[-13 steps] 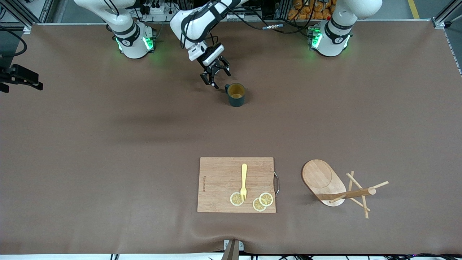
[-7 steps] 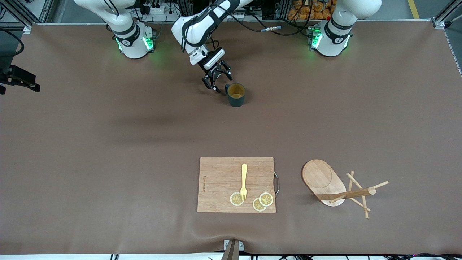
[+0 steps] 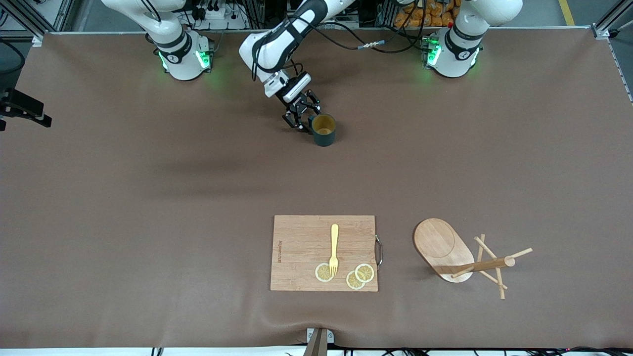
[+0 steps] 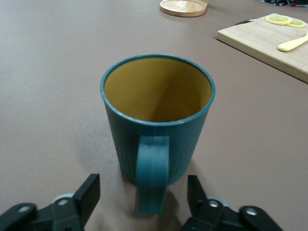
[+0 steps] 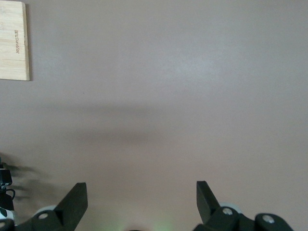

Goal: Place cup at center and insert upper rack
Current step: 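Lower the left gripper and grasp the teal mug's handle, then lift and carry the mug toward the wooden mug stand with the left gripper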

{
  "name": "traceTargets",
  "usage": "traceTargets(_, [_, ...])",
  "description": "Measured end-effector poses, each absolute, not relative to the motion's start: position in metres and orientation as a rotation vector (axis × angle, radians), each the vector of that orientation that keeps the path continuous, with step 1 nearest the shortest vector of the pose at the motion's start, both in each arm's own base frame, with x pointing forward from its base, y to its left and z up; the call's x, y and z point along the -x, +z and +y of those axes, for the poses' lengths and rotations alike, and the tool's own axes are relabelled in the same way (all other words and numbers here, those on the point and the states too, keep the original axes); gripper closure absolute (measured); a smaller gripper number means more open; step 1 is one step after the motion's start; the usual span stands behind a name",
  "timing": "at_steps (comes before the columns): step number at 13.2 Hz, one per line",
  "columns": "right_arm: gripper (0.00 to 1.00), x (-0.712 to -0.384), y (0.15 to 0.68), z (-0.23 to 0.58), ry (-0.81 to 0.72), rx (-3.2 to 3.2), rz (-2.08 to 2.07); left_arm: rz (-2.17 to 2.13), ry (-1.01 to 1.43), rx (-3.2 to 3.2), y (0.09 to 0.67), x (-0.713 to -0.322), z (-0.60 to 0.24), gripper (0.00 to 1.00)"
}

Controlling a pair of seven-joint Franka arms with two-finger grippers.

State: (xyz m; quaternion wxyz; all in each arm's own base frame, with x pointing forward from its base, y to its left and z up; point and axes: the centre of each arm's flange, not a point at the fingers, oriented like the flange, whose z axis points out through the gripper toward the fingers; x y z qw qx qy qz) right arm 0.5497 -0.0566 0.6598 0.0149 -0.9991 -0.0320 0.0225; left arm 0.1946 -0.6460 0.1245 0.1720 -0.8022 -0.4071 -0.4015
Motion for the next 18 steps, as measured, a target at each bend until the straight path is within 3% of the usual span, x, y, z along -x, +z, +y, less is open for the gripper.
traceTargets(3, [0.00,-0.548,0.662,-0.057,0.082,3.108,-0.099,-1.162,-1.152,2.271,0.126,-0.198,-0.645,0.26])
traceTargets(8, [0.00,-0.547,0.663,-0.056,0.081,3.109,-0.100,-1.207,-1.176,2.258,0.125,-0.197,-0.646,0.80])
traceTargets(14, [0.00,-0.547,0.675,-0.061,0.027,3.116,-0.087,-1.257,-1.203,2.271,0.144,-0.208,-0.655,0.79])
traceTargets(18, [0.00,-0.550,0.677,-0.062,-0.008,3.120,-0.086,-1.352,-1.204,2.316,0.203,-0.220,-0.670,0.79])
